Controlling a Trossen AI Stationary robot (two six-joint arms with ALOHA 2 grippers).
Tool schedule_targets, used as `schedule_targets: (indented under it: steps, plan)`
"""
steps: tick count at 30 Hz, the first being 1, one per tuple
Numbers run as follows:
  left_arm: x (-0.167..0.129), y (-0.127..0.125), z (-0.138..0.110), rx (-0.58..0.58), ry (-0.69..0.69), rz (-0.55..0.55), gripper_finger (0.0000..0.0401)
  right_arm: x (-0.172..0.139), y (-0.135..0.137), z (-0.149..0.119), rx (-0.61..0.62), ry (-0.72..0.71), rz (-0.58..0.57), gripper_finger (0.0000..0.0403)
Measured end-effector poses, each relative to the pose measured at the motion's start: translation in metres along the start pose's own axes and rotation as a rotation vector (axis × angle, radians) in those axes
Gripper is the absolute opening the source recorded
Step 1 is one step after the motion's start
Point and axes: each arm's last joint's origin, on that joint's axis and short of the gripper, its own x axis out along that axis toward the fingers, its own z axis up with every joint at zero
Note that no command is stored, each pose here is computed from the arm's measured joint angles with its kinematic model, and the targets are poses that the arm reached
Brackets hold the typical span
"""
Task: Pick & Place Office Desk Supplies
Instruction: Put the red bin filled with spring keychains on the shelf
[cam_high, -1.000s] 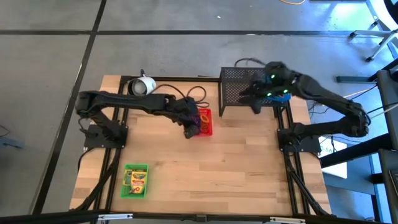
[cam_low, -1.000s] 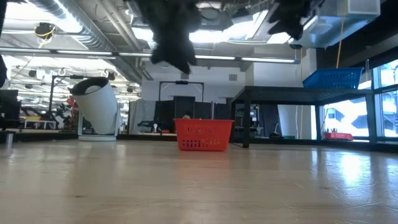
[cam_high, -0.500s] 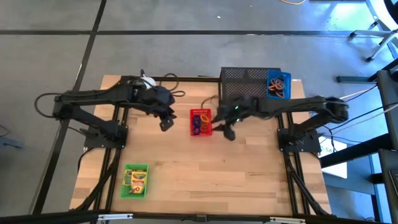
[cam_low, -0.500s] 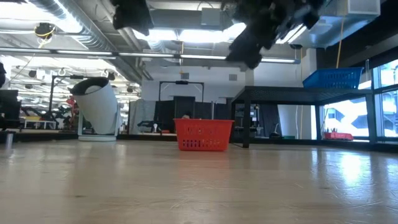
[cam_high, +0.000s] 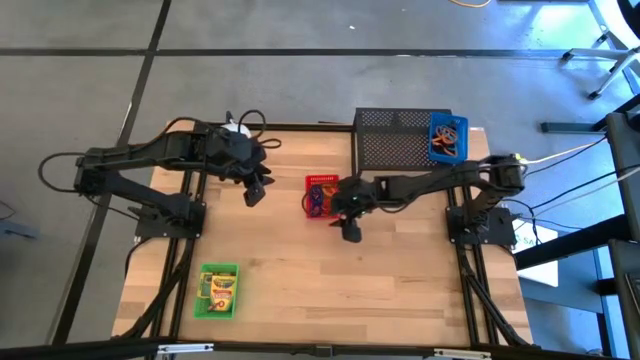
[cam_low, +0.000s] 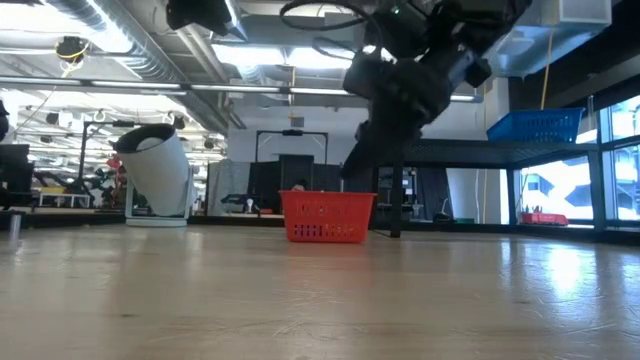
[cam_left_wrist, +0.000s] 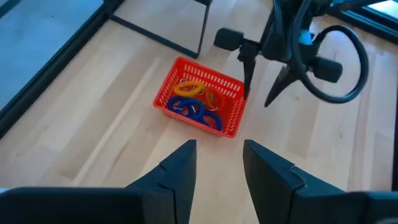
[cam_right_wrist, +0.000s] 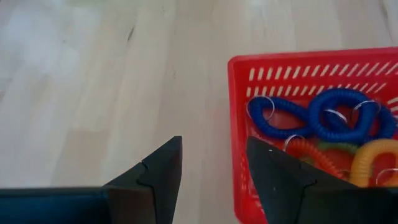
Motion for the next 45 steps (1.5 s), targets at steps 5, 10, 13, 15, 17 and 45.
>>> schedule_targets:
  steps: [5,10,13,15,17,45]
  plan:
    - [0.000,0.001,-0.001,0.002,0.013,0.006,0.0125,0.017,-0.001,-0.007,-0.012,0.018,-0.044,0.0180]
    - [0.000,0.001,-0.001,0.002,0.013,0.008,0.0125,0.025,-0.005,-0.012,-0.012,0.047,-0.126,0.0175]
    - [0.000,0.001,-0.001,0.010,0.013,0.008,0.0124,0.025,-0.005,-0.012,-0.031,0.053,-0.128,0.0151]
    - [0.000,0.001,-0.001,0.029,0.013,0.008,0.0123,0.025,-0.005,-0.012,-0.035,0.056,-0.139,0.0123]
    - [0.000,0.001,-0.001,0.046,0.013,0.008,0.0123,0.025,-0.005,-0.013,-0.035,0.061,-0.145,0.0089]
    - [0.000,0.002,-0.001,0.032,-0.009,0.072,0.0116,-0.089,0.008,0.098,-0.380,-0.057,-0.175,0.0011]
